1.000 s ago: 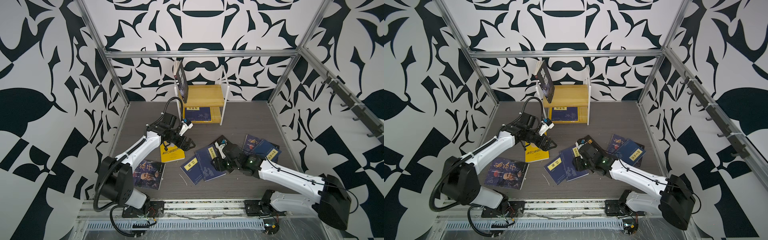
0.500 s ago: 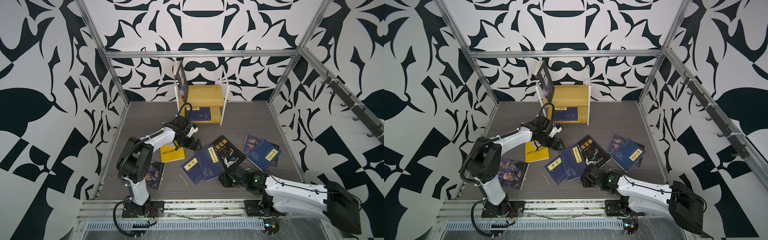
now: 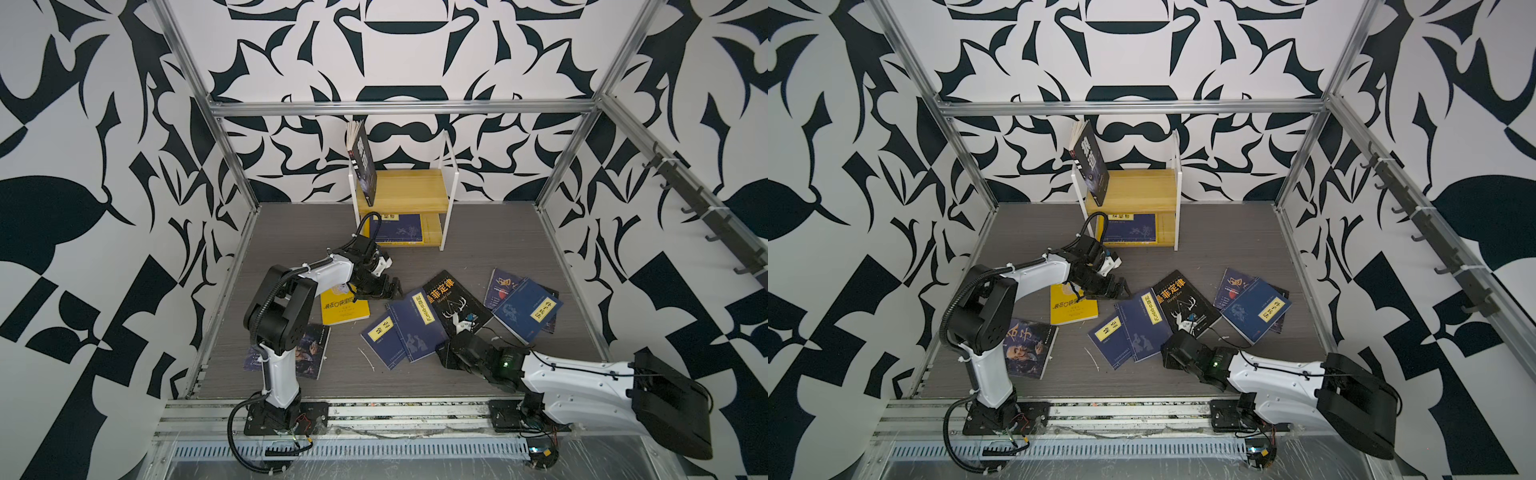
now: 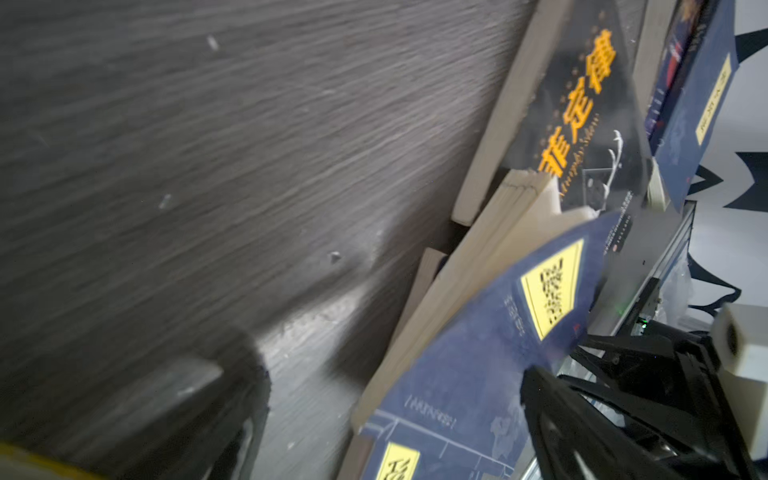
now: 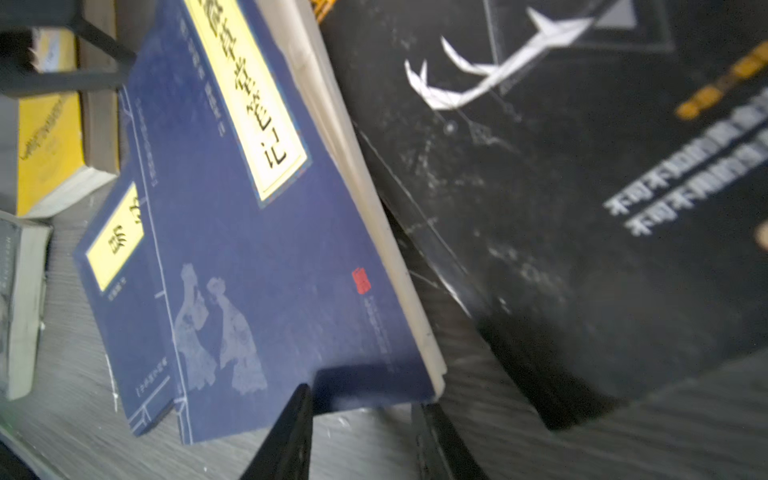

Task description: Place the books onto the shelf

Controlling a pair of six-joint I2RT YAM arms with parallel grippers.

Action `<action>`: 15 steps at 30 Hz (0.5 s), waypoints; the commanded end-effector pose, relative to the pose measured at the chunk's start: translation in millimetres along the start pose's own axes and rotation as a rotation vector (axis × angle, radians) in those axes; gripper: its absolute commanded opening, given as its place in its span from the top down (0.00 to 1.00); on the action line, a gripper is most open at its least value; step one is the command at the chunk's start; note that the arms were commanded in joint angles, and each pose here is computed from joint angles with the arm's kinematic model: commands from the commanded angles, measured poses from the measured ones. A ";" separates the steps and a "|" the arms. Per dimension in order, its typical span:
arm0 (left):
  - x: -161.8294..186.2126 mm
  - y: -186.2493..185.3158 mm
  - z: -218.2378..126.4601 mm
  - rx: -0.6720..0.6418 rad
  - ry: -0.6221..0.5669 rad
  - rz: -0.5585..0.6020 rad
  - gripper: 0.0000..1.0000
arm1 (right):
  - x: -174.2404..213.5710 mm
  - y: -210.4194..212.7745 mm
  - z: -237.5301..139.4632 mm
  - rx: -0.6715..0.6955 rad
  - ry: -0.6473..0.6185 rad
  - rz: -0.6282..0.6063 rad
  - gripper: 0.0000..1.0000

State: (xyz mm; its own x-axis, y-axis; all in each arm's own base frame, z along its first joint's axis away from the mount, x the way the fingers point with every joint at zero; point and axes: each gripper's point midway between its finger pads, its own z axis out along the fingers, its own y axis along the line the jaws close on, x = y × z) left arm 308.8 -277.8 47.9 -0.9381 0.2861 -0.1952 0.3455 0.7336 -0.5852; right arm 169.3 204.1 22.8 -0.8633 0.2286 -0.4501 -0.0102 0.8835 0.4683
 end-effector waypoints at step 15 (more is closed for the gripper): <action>25.9 -33.8 4.9 0.216 0.073 -0.111 0.27 | -44.9 -1.3 16.9 0.015 -0.112 0.083 0.69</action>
State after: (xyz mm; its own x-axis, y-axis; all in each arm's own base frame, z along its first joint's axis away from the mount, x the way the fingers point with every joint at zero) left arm 283.8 -290.5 46.2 -0.9612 0.2603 -0.0913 0.2470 0.6652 -0.7046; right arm 205.4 190.7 21.7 -0.8116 0.3409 -0.4744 0.0854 0.8726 0.4809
